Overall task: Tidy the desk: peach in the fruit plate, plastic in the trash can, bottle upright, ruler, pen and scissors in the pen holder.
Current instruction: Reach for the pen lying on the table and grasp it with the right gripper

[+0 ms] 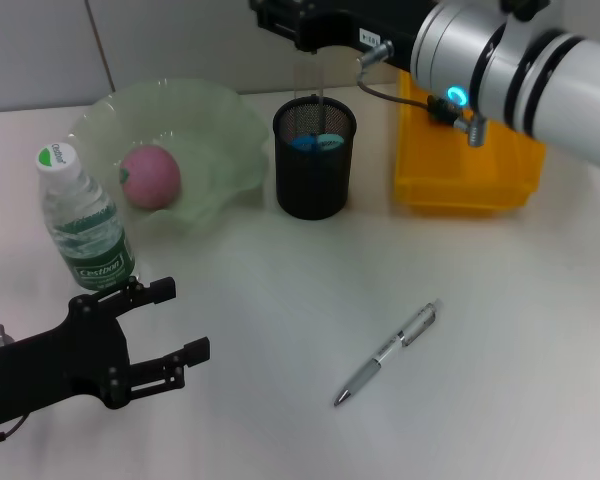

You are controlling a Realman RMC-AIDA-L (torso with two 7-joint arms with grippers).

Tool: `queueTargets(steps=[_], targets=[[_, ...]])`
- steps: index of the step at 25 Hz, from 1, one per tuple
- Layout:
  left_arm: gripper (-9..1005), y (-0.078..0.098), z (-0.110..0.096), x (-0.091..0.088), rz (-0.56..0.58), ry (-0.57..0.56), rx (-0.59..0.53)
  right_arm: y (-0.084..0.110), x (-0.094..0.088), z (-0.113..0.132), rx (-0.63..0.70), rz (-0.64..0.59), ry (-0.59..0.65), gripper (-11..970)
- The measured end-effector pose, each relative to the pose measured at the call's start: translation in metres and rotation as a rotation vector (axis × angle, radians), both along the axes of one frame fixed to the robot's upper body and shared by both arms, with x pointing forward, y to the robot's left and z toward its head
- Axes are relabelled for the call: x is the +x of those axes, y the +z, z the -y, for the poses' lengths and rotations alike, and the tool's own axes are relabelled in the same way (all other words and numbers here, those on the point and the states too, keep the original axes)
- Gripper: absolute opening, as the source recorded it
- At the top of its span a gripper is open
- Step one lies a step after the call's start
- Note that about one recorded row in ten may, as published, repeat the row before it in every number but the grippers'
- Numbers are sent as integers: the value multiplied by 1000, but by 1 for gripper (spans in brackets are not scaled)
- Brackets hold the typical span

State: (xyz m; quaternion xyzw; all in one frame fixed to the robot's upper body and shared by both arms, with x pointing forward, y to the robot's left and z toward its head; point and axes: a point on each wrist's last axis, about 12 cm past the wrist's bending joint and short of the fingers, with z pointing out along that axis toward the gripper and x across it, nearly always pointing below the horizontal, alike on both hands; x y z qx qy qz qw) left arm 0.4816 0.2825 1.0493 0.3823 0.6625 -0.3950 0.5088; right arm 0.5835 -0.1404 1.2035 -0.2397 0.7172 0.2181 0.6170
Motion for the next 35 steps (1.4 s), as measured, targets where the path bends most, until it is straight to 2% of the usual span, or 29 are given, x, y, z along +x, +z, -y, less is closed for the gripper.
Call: queueTargets(steps=[7, 15, 20, 26, 30, 35], targets=[[846, 1, 0, 1, -1, 6, -4, 23, -13, 17, -103, -100, 202, 658], [846, 0, -1, 1, -2, 14, -2, 36, -20, 62, -295, -192, 416, 658], [846, 0, -1, 2, -12, 22, 0, 30, -19, 83, -344, -206, 518, 658], [846, 0, -2, 3, -28, 29, -2, 16, -20, 93, -377, -251, 638, 658], [846, -1, -3, 3, -29, 32, 1, 9, -17, 99, -404, -334, 714, 659], [846, -1, -3, 3, -31, 31, 6, 0, -7, 95, -499, -441, 765, 659]])
